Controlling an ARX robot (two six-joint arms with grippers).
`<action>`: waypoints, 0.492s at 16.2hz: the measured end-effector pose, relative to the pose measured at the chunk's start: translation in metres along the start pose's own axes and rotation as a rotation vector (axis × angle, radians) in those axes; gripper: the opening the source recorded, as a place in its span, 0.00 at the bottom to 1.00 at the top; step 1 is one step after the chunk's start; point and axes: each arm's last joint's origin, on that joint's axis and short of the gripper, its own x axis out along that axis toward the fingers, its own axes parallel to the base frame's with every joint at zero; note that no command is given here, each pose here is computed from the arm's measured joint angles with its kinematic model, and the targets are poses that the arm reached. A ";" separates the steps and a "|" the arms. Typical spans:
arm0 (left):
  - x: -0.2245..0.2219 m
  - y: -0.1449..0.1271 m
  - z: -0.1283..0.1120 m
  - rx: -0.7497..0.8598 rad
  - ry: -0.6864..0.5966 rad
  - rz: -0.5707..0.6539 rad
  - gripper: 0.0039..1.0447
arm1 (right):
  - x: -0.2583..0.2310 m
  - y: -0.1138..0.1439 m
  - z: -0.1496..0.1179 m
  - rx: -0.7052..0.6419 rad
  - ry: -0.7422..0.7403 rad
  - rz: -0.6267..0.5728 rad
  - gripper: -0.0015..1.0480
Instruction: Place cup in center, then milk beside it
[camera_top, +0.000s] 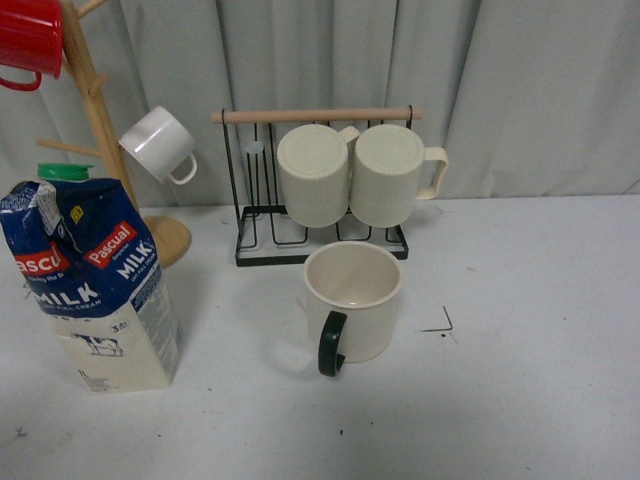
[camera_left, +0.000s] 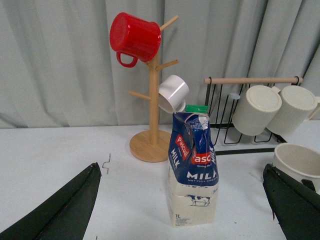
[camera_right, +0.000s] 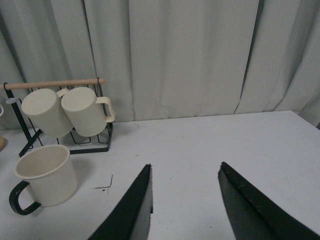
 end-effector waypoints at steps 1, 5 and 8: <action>0.000 0.000 0.000 0.000 0.000 0.000 0.94 | 0.000 0.000 0.000 0.000 0.000 0.000 0.47; 0.000 0.000 0.000 0.000 0.002 0.000 0.94 | 0.000 0.000 0.000 0.000 0.000 0.000 0.87; 0.016 -0.013 0.023 -0.234 0.454 -0.057 0.94 | 0.000 0.000 0.000 0.000 0.000 0.000 0.93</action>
